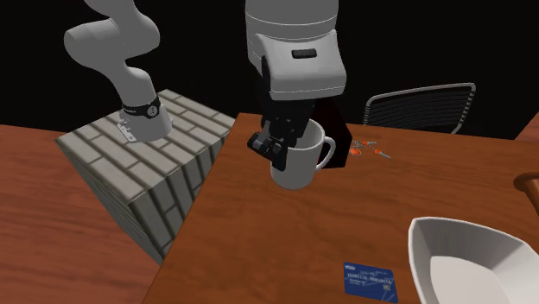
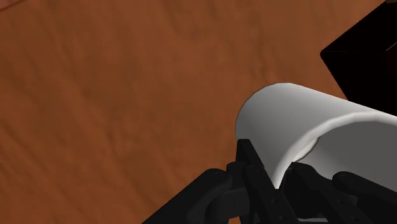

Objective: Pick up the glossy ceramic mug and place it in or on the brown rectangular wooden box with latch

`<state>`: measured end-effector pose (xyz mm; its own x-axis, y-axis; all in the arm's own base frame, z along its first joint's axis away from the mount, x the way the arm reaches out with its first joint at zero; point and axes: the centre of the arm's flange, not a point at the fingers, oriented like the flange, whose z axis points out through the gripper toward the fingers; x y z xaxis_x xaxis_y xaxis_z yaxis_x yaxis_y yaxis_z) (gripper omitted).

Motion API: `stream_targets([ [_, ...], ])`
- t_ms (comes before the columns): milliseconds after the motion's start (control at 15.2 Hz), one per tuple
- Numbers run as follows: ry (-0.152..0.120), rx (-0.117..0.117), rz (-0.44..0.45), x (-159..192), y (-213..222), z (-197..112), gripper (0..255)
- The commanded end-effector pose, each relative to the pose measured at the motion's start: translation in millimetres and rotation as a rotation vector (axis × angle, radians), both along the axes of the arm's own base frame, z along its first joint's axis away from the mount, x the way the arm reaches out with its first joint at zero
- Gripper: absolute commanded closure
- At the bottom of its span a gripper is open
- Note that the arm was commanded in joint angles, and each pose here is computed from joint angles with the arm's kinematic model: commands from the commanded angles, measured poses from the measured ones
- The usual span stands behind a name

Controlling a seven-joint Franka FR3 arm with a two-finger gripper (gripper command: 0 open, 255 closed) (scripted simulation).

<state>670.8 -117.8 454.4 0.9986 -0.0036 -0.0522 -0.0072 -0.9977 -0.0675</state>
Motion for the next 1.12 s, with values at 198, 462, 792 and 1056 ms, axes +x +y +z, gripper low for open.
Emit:
stream_targets([
  [198,0.000,0.000,0.000,-0.2,-0.4,27.3,255],
  [462,0.000,0.000,0.000,-0.2,-0.4,48.5,255],
  [792,0.000,0.000,0.000,-4.1,12.1,68.1,255],
  [1056,0.000,0.000,0.000,-19.8,62.2,73.7,255],
])
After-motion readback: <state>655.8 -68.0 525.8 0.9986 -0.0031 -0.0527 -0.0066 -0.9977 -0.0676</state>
